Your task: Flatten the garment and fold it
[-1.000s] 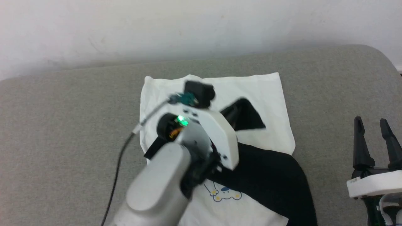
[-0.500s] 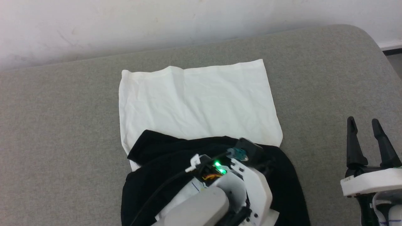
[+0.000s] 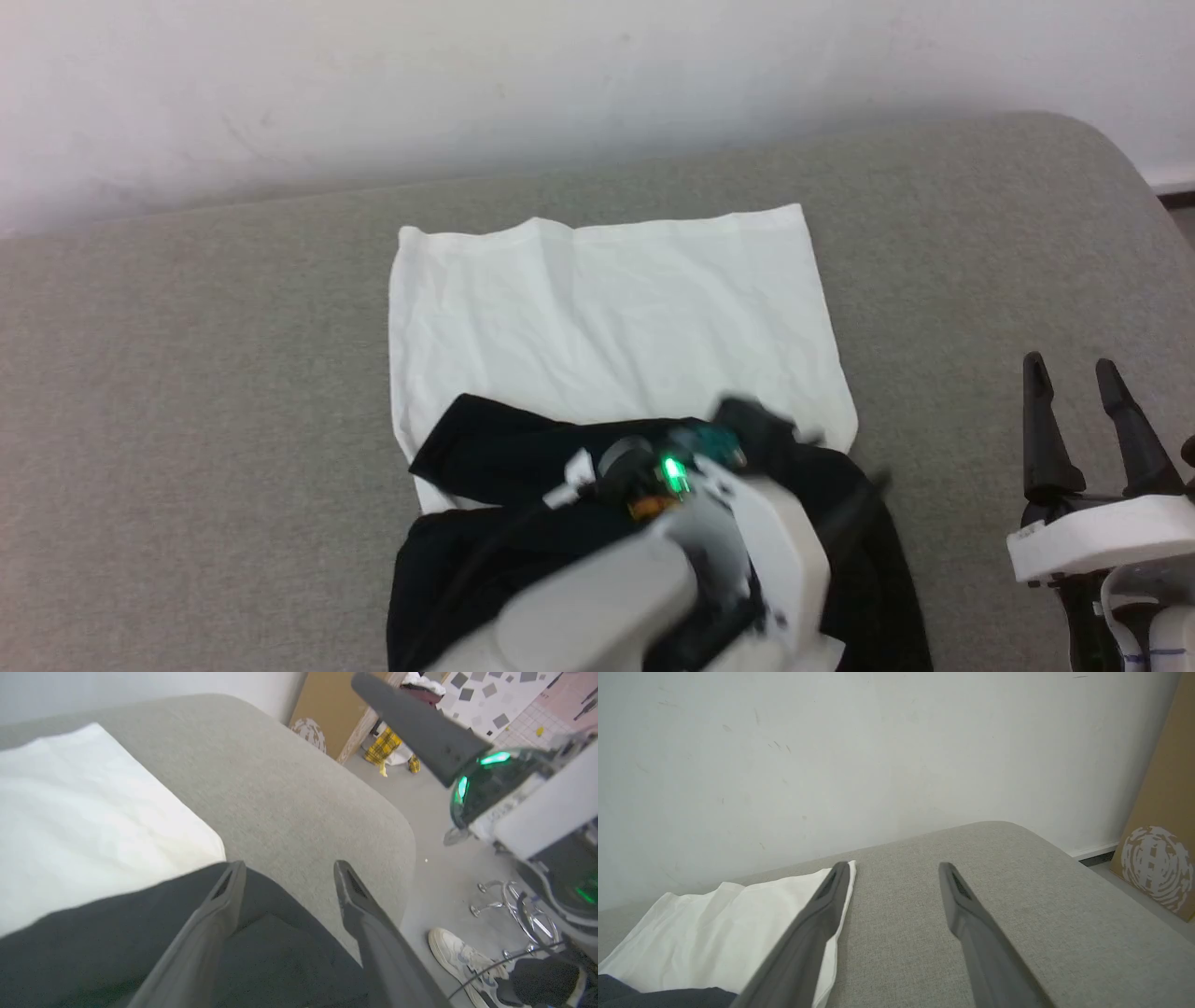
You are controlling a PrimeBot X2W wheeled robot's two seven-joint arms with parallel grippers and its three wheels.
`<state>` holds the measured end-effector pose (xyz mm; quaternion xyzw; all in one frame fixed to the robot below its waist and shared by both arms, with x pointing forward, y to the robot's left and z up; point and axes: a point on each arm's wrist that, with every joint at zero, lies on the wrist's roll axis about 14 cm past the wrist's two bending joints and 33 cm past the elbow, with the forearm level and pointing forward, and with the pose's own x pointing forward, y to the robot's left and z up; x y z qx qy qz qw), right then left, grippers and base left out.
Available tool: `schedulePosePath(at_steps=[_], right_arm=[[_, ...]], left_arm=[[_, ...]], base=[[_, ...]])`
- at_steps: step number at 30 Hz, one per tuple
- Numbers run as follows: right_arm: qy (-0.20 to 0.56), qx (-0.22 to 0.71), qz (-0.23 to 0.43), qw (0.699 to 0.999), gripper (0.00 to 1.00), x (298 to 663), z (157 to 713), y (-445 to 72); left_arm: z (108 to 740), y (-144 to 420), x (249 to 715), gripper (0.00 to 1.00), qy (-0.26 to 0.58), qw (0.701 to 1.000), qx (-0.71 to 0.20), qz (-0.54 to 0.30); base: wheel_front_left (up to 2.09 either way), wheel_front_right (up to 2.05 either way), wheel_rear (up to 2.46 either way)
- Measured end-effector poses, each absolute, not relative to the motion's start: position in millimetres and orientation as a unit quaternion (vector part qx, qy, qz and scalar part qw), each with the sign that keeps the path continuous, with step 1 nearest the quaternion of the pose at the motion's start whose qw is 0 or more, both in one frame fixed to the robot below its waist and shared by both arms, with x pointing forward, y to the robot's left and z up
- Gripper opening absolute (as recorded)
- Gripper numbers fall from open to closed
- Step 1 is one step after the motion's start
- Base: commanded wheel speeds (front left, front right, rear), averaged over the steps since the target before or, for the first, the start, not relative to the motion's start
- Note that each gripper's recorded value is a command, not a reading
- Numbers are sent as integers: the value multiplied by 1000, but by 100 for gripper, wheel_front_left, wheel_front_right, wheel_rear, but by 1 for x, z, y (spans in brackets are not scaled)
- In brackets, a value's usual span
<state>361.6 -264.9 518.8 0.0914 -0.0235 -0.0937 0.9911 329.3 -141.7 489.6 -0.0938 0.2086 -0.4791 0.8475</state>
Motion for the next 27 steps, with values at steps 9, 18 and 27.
schedulePosePath(at_steps=[9,18,27], right_arm=[[-35,87,-46,995,100,377,537,-239],[-19,76,12,997,100,391,536,-205],[-20,71,36,997,100,412,540,-189]], left_arm=[[567,-17,438,100,0,944,-94,-317],[567,98,465,100,-42,980,-29,-194],[519,124,483,100,75,976,25,-203]], base=[[0,0,0],[0,0,0],[0,0,0]])
